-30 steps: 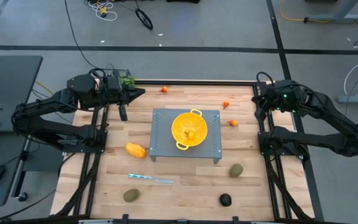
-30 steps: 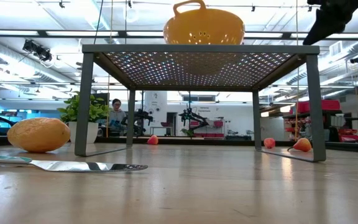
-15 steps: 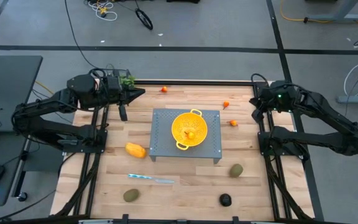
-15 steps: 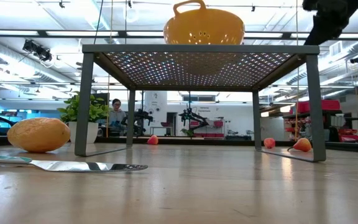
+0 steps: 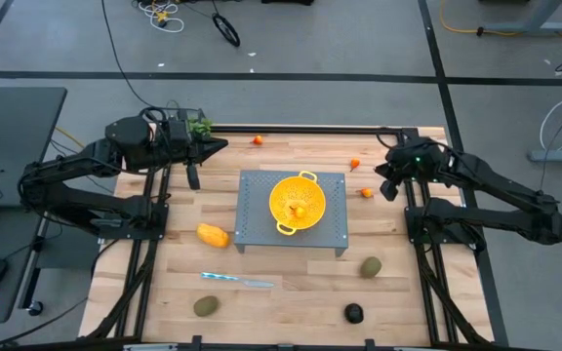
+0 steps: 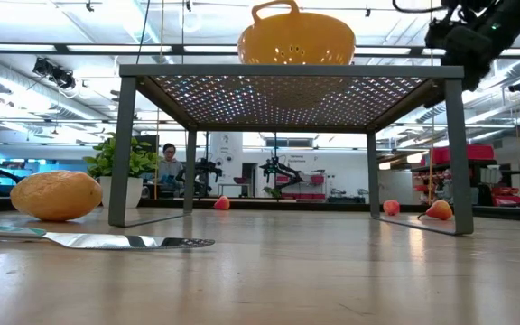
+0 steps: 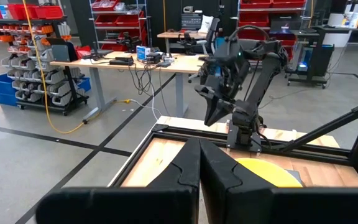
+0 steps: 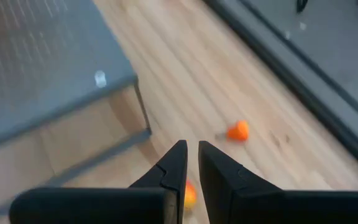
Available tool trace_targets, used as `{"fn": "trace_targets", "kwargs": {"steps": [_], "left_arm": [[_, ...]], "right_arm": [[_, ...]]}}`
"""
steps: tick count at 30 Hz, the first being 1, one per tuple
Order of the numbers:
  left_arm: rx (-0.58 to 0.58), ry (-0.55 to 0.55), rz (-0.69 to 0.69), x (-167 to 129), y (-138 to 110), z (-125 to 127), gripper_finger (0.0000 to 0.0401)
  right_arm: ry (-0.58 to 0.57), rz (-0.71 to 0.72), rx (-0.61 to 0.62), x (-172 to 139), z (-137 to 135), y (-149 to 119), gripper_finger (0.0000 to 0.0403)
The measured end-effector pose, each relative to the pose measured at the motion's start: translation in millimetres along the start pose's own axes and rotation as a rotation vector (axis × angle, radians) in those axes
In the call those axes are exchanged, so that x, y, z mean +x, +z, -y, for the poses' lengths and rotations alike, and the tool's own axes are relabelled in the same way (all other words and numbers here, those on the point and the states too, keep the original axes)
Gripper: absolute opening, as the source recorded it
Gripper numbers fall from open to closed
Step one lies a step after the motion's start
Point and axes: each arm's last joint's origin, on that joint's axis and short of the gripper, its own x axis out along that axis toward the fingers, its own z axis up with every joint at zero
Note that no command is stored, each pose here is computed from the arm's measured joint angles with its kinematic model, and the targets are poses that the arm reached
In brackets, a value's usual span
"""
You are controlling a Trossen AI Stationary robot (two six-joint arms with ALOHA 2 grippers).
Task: Pick & Place Fruit
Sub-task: Put the right bottom pear into the strainer bowl on the shelf
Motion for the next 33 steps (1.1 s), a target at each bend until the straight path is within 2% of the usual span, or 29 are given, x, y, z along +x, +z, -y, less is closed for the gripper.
{"fn": "trace_targets", "kwargs": {"steps": [22,27,33], "left_arm": [[0.015,-0.001,0.000,0.0,0.0,0.1,0.0004],[0.015,0.000,0.000,0.0,0.0,0.0,0.0004],[0.010,-0.006,0.000,0.0,0.0,0.2,0.0004]], "right_arm": [[0.000,-0.001,0.000,1.6,-0.1,-1.4,0.0047],[0.002,0.058,0.004,1.4,-0.3,4.4,0.0047],[-0.064,0.125,0.040,0.7,1.7,10.6,0.0047]]}}
